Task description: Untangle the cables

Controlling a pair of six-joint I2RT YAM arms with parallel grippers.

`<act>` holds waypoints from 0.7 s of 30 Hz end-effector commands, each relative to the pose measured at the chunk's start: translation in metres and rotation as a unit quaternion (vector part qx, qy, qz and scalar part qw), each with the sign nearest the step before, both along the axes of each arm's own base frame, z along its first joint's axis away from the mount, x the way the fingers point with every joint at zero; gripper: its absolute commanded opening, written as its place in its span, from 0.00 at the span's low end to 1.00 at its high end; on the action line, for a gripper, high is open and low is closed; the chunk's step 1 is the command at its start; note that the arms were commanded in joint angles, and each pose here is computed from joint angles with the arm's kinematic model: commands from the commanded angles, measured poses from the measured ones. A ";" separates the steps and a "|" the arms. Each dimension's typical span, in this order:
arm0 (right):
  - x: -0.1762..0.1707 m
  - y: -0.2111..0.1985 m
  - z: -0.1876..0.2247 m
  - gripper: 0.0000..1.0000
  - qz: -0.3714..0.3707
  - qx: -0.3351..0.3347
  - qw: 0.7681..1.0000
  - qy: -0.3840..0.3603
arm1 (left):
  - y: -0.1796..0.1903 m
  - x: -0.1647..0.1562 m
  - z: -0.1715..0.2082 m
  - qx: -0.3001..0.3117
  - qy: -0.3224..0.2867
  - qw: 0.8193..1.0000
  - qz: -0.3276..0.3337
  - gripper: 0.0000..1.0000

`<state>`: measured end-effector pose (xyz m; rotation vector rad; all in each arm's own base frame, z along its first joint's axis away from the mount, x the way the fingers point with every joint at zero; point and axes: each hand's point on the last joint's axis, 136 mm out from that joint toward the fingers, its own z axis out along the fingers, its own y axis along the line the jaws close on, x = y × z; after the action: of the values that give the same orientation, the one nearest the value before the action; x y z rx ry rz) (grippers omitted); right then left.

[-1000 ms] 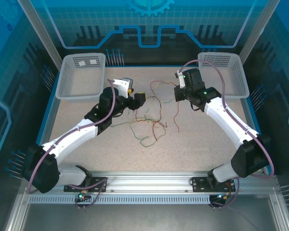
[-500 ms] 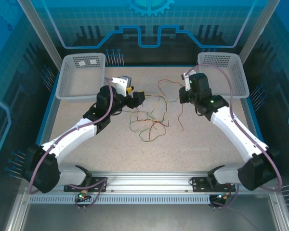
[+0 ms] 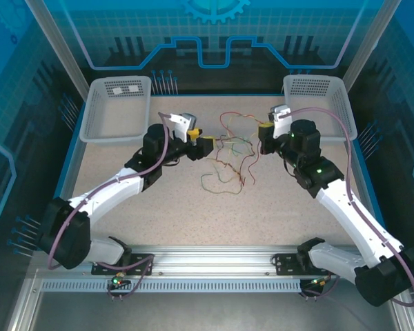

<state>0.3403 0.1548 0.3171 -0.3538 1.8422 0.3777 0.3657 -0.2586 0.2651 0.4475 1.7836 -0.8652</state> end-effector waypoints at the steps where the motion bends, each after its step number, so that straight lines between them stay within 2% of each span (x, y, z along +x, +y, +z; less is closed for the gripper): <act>1: -0.007 0.019 0.025 0.00 0.056 0.038 0.997 -0.047 | -0.019 -0.010 0.003 -0.013 -0.028 0.998 -0.050 0.72; 8: -0.008 0.014 0.026 0.00 0.040 0.057 0.997 -0.037 | -0.049 -0.022 -0.024 0.022 -0.049 0.993 -0.105 0.69; 11: -0.012 0.012 0.026 0.00 0.038 0.054 0.997 -0.040 | -0.053 -0.026 -0.037 0.022 -0.046 0.992 -0.117 0.63; 14: -0.012 0.004 0.023 0.00 0.019 0.051 0.998 -0.038 | -0.052 -0.029 -0.045 0.009 -0.056 0.991 -0.119 0.49; 18: -0.011 0.000 0.018 0.00 0.008 0.053 0.998 -0.035 | -0.054 -0.034 -0.056 0.002 -0.061 0.990 -0.131 0.49; 20: -0.010 -0.003 0.017 0.00 0.000 0.057 0.998 -0.036 | -0.056 -0.035 -0.060 0.007 -0.057 0.988 -0.141 0.38; 21: -0.009 -0.004 0.017 0.00 -0.006 0.058 0.998 -0.036 | -0.057 -0.033 -0.060 0.008 -0.054 0.989 -0.141 0.37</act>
<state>0.3283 0.1584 0.3202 -0.3351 1.7958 0.4624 0.3357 -0.3081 0.1913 0.7065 1.7398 -0.9727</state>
